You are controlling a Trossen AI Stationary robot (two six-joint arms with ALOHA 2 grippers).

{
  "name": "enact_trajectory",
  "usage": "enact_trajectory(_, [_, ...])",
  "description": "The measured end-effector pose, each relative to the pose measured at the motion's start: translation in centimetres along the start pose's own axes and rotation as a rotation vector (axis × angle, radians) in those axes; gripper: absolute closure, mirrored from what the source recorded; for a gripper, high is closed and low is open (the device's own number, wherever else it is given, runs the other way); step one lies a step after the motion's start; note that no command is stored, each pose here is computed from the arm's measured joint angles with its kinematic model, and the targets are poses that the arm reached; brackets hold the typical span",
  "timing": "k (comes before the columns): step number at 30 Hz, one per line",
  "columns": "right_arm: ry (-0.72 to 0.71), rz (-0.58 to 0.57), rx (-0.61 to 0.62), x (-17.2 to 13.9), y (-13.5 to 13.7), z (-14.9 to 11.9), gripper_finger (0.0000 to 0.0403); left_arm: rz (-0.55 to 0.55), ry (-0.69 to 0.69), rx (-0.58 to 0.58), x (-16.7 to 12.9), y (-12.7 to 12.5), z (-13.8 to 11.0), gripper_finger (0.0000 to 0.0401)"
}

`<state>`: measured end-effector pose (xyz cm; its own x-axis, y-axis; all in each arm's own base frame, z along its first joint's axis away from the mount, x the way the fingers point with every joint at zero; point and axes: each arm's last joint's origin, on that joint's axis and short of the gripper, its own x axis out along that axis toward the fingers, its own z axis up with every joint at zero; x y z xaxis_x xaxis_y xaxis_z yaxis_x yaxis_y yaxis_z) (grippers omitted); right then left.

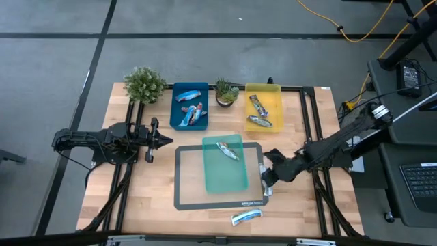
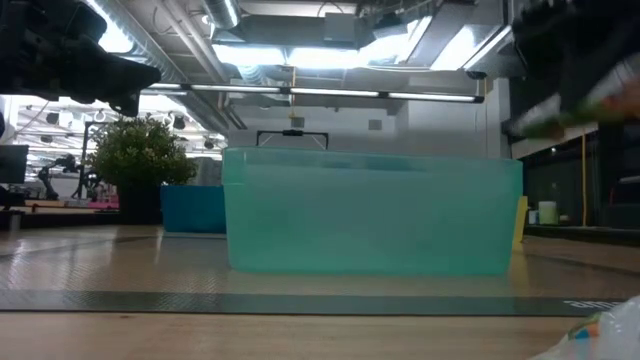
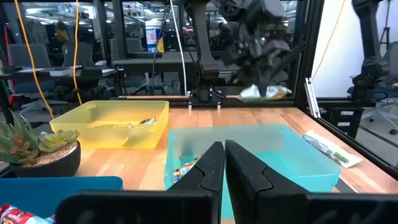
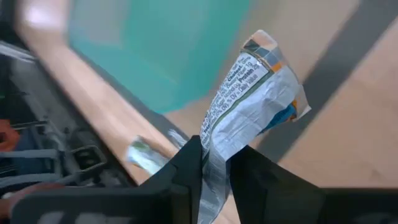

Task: Pick and place Granola Bars by type
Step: Put the yellow granola bar into the green bin

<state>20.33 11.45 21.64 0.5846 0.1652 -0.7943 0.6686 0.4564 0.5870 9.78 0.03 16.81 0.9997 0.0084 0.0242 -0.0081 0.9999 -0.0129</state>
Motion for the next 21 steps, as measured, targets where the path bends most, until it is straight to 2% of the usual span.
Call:
enact_trajectory(5, [-0.054,0.054,-0.054,-2.3,-0.2,0.5,0.0329,0.000,0.000,0.000,0.0,0.0,0.0,0.0395])
enact_trajectory(12, [-0.021,0.060,-0.164,-3.1,0.0,1.7,0.0329,0.000,0.000,0.000,0.0,0.0,0.0,0.0389])
enact_trajectory(16, [-0.021,0.055,-0.250,-4.5,1.4,3.3,0.0329,0.000,0.000,0.000,0.0,0.0,0.0,0.0389])
enact_trajectory(21, [-0.089,0.032,-0.369,-7.6,4.2,6.4,0.0329,0.000,0.000,0.000,0.0,0.0,0.0,0.0393])
